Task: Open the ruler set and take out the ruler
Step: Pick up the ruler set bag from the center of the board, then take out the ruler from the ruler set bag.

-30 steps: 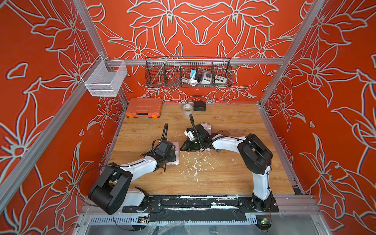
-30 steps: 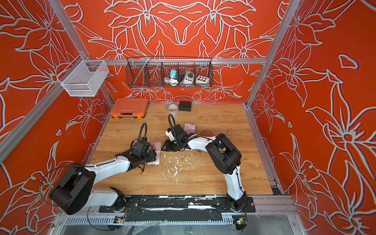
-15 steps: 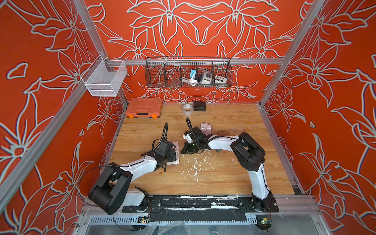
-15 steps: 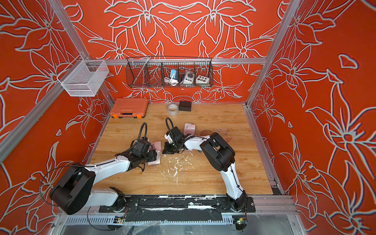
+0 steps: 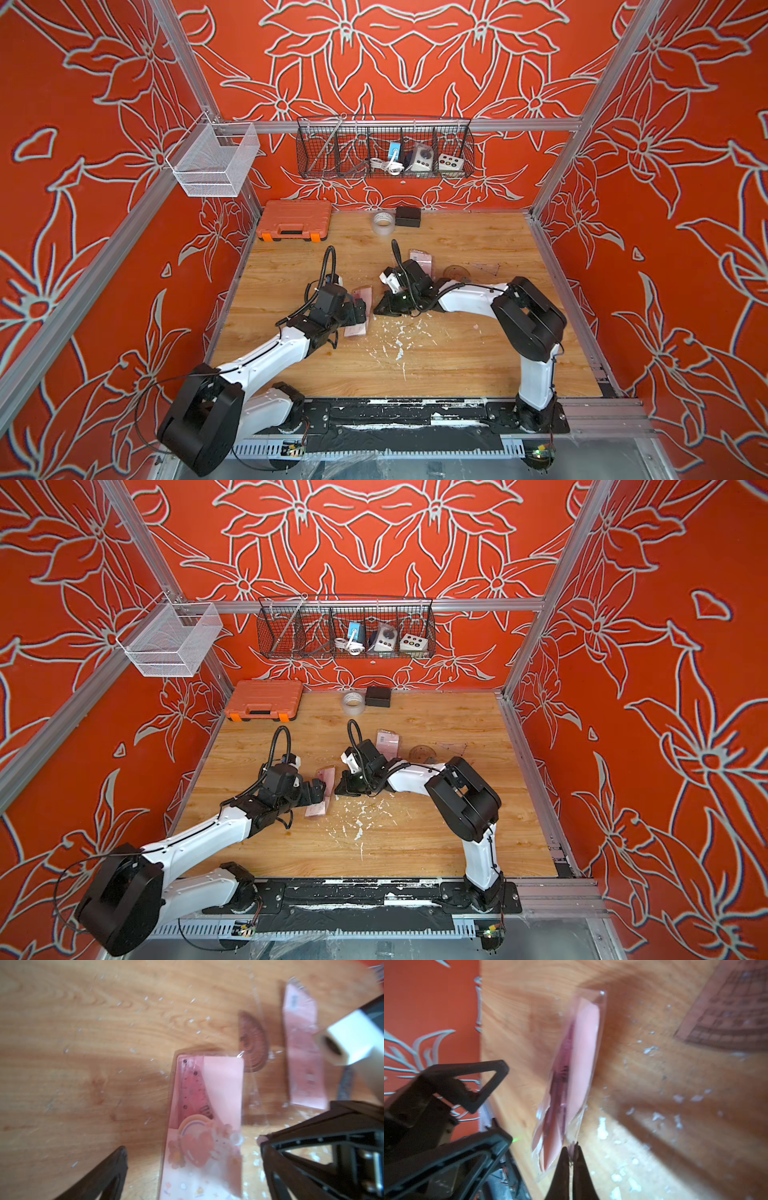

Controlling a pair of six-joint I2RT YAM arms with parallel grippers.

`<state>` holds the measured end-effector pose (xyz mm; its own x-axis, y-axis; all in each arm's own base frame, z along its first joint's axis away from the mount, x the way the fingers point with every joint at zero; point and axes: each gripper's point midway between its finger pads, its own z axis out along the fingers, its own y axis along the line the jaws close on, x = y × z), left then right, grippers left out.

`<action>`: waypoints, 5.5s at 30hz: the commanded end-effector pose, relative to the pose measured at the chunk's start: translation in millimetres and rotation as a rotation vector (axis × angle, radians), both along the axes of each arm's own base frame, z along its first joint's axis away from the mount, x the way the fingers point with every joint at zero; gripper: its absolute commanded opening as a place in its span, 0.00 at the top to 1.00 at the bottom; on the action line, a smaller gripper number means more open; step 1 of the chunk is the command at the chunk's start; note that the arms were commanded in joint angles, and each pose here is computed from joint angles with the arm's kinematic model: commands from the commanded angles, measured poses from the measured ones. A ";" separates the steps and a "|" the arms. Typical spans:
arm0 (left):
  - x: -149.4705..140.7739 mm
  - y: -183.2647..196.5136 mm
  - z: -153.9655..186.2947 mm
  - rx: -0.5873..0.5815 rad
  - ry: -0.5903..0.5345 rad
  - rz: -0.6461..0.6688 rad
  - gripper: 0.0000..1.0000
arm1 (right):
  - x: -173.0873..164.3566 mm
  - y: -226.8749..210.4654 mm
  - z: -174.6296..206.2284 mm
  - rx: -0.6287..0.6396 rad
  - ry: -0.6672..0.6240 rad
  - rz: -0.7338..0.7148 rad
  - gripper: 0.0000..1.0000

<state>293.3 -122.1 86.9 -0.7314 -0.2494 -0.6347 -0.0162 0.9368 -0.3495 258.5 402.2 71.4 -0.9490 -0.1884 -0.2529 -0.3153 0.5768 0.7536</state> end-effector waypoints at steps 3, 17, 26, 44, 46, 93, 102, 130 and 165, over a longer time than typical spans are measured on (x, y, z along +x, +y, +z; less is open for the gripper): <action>-6.3 -23.2 14.8 -0.071 0.059 -0.109 0.02 | 1.4 2.0 46.9 0.131 -0.112 -0.030 1.00; -10.2 -21.1 24.4 0.069 0.117 -0.165 0.42 | 0.2 -10.8 65.2 0.083 -0.159 -0.038 1.00; -5.7 -32.2 10.0 0.165 0.164 -0.227 0.51 | 0.3 -9.4 72.5 0.088 -0.160 -0.039 1.00; 2.9 -36.5 -13.8 0.262 0.215 -0.246 0.79 | 3.4 -7.8 65.1 0.058 -0.163 -0.026 1.00; 1.7 -39.5 -19.2 0.249 0.228 -0.255 0.76 | 3.4 -6.7 63.6 0.060 -0.158 -0.023 1.00; 6.0 -22.4 -54.6 0.282 0.154 -0.154 1.00 | 34.0 -58.2 53.6 -0.042 -0.202 -0.085 0.72; 9.0 -25.4 -50.5 0.265 0.144 -0.150 1.00 | 33.4 -0.4 37.6 0.118 -0.087 -0.045 0.78; 6.0 -21.7 -47.7 0.252 0.119 -0.132 1.00 | 44.4 31.1 -26.0 0.108 0.025 -0.024 0.89; 9.0 12.6 -50.7 0.333 0.187 0.014 1.00 | 54.5 -52.7 73.0 0.125 -0.018 -0.110 1.00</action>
